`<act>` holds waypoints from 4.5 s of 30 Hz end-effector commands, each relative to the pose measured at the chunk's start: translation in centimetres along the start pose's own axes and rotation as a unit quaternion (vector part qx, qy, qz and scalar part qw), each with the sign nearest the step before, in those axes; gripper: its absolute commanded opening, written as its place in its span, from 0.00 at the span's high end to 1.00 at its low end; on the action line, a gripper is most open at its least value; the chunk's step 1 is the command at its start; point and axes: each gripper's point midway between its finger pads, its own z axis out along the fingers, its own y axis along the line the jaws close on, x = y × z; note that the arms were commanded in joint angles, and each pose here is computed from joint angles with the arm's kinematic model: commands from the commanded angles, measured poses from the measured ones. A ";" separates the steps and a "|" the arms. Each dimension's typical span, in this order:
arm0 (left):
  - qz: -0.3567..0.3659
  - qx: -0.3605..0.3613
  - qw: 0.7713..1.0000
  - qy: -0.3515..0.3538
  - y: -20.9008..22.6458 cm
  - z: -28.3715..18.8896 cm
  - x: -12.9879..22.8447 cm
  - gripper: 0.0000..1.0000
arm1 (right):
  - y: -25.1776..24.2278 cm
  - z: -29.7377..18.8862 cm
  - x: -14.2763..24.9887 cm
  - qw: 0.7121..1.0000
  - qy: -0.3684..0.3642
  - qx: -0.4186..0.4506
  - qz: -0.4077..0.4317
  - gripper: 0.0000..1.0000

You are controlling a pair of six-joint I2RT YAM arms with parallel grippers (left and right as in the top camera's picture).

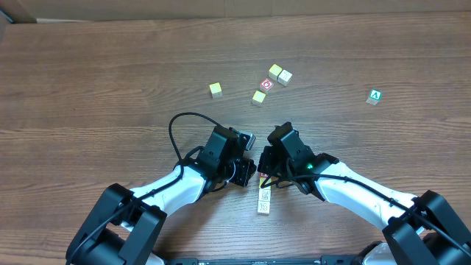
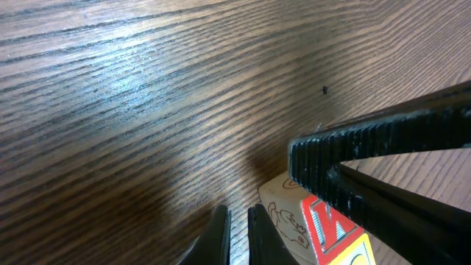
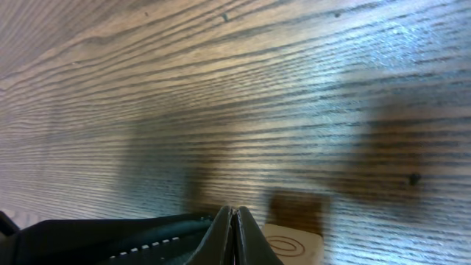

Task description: Flip 4 blocks

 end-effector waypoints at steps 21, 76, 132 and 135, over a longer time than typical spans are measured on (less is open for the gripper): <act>-0.045 -0.134 0.983 -0.117 2.7 -16.0 -8.4 0.96 | -0.3 -16.8 -13.5 0.972 -0.143 0.187 -0.005 0.61; -0.002 -0.158 0.922 -0.353 -4.3 -38.9 5.8 0.00 | -0.2 -19.1 -11.5 0.976 -0.102 0.190 -0.007 0.00; 0.125 -0.296 0.814 -0.484 9.4 -24.2 -0.1 0.00 | -0.2 -19.1 -11.5 0.976 -0.102 0.190 -0.007 0.00; 0.125 -0.296 0.814 -0.484 9.4 -24.2 -0.1 0.00 | -0.2 -19.1 -11.5 0.976 -0.102 0.190 -0.007 0.00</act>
